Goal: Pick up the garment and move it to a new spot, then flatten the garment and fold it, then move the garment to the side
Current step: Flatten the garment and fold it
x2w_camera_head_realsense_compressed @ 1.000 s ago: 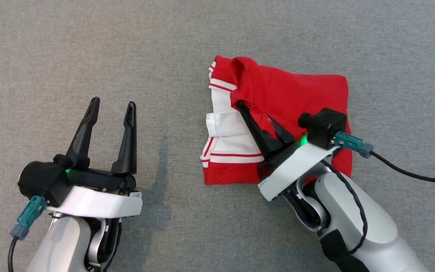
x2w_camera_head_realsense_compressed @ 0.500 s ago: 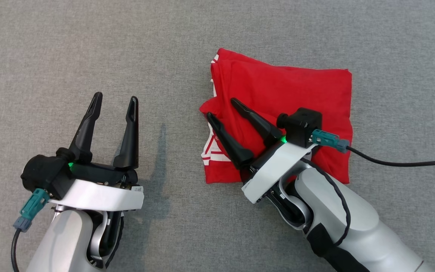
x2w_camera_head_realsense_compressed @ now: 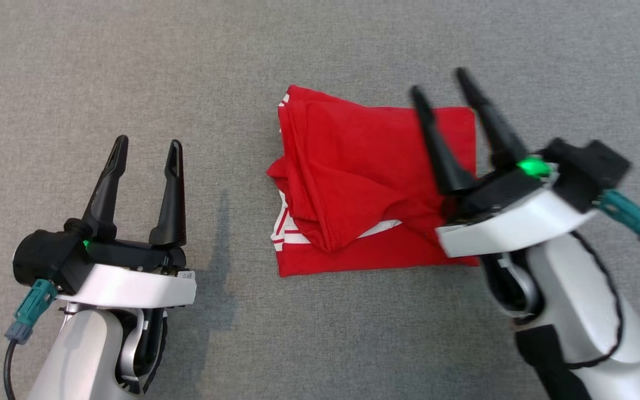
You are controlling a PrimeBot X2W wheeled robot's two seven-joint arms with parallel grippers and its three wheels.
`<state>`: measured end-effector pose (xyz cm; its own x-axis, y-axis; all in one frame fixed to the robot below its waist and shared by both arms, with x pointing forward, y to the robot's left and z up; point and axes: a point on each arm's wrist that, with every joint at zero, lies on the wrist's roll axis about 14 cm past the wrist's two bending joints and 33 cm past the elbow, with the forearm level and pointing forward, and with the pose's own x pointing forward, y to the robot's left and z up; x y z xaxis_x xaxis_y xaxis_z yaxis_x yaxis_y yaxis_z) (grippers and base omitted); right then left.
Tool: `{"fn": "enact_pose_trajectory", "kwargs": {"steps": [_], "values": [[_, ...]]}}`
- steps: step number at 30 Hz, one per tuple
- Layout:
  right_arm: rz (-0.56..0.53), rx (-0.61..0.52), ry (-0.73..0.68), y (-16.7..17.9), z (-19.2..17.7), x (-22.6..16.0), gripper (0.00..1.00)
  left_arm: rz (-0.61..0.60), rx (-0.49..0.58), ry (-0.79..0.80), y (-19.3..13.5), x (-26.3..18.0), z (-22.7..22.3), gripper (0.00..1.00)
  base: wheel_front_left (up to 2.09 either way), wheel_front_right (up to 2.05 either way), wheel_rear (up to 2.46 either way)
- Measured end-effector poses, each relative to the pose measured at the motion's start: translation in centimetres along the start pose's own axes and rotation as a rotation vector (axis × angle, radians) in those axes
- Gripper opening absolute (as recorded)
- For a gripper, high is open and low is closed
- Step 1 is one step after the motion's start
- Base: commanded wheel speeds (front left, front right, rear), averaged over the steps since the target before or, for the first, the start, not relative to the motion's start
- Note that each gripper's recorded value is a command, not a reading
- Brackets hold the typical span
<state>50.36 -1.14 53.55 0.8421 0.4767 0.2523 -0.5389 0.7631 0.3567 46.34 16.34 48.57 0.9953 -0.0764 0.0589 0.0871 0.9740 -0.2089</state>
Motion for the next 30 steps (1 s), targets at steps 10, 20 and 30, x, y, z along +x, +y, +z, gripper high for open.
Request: {"fn": "enact_pose_trajectory", "kwargs": {"steps": [10,20,30], "values": [[-0.323,-0.265,-0.007,-10.4,4.4,-7.7,1.00,0.020,0.031,-0.007,0.2,-0.4,0.8,1.00,0.00,0.00,0.00],[-0.456,-0.341,0.079,-13.0,5.0,-13.1,1.00,0.023,0.042,0.006,0.2,-1.2,0.9,1.00,0.00,0.00,0.00],[-0.449,-0.324,0.071,-12.3,5.2,-12.9,0.51,0.018,0.042,0.009,-0.1,-1.4,1.2,1.00,0.00,0.00,0.00]]}}
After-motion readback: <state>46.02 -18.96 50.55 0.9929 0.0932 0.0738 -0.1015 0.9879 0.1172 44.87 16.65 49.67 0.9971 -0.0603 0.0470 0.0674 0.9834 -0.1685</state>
